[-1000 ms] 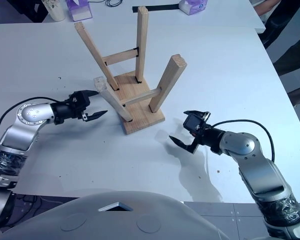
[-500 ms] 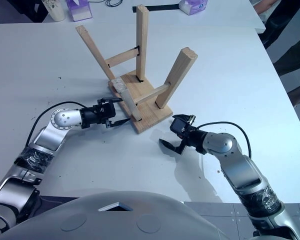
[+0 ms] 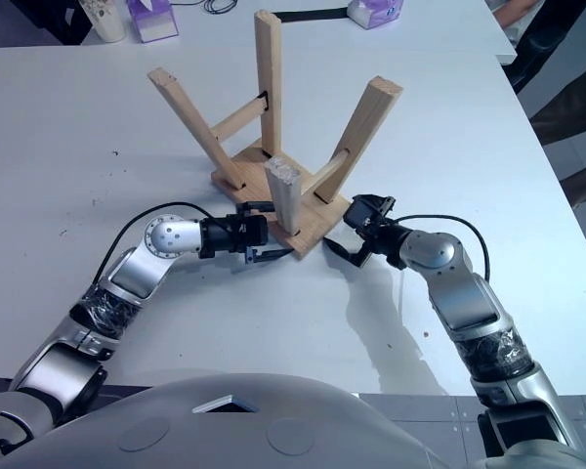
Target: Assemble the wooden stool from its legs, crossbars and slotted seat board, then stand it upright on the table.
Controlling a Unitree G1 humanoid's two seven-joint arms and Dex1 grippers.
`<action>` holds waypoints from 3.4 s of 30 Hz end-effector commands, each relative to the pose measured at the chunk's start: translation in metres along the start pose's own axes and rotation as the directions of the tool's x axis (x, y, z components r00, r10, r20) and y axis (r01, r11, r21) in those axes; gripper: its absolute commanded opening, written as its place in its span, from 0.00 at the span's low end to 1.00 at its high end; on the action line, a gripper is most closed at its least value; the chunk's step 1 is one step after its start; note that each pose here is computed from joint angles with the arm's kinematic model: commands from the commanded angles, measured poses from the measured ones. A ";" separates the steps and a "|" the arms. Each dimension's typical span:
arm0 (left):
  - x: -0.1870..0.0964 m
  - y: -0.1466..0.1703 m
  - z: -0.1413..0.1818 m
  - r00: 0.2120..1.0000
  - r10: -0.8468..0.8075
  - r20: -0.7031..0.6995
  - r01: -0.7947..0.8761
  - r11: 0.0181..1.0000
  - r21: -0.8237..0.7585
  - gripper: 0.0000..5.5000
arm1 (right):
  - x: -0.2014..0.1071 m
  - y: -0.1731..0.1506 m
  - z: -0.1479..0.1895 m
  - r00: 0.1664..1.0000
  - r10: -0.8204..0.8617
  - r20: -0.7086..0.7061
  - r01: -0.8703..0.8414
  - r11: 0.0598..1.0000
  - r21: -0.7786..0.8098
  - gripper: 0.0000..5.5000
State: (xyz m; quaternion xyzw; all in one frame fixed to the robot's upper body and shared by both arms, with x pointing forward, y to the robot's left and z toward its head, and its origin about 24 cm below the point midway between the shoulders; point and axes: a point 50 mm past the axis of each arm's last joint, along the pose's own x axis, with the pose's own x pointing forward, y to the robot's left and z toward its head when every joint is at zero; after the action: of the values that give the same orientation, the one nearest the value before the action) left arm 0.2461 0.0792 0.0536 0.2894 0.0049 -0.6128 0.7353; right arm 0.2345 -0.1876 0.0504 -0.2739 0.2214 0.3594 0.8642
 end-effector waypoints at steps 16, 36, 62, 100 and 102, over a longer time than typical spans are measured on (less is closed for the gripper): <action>-0.098 -0.012 0.004 0.992 -0.057 -0.109 0.023 0.956 -0.294 0.62 | -0.003 -0.030 -0.033 0.993 -0.090 -0.079 0.091 0.996 0.014 0.92; -0.145 0.022 -0.114 0.801 0.384 -0.459 -0.469 0.880 -0.082 0.55 | -0.010 0.013 -0.031 0.997 0.040 -0.063 -0.036 0.998 0.060 0.81; -0.136 -0.043 -0.020 0.930 0.287 -0.231 -0.347 0.894 -0.283 0.55 | -0.064 0.047 0.029 0.979 0.175 0.102 -0.185 0.978 0.096 0.81; -0.203 -0.019 0.030 0.970 0.037 -0.240 -0.160 0.843 -0.514 0.55 | -0.114 0.025 0.046 0.943 0.333 -0.006 -0.333 0.943 -0.023 0.81; -0.206 -0.011 0.031 0.974 0.034 -0.222 -0.150 0.833 -0.532 0.55 | -0.115 0.012 0.047 0.950 0.313 0.001 -0.313 0.950 -0.025 0.81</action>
State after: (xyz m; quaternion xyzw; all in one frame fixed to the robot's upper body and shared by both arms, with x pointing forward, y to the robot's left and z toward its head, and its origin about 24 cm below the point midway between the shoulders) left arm 0.1676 0.2474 0.1414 0.1306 0.2375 -0.5096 0.8166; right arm 0.1516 -0.2009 0.1418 -0.2344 0.2623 0.5028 0.7896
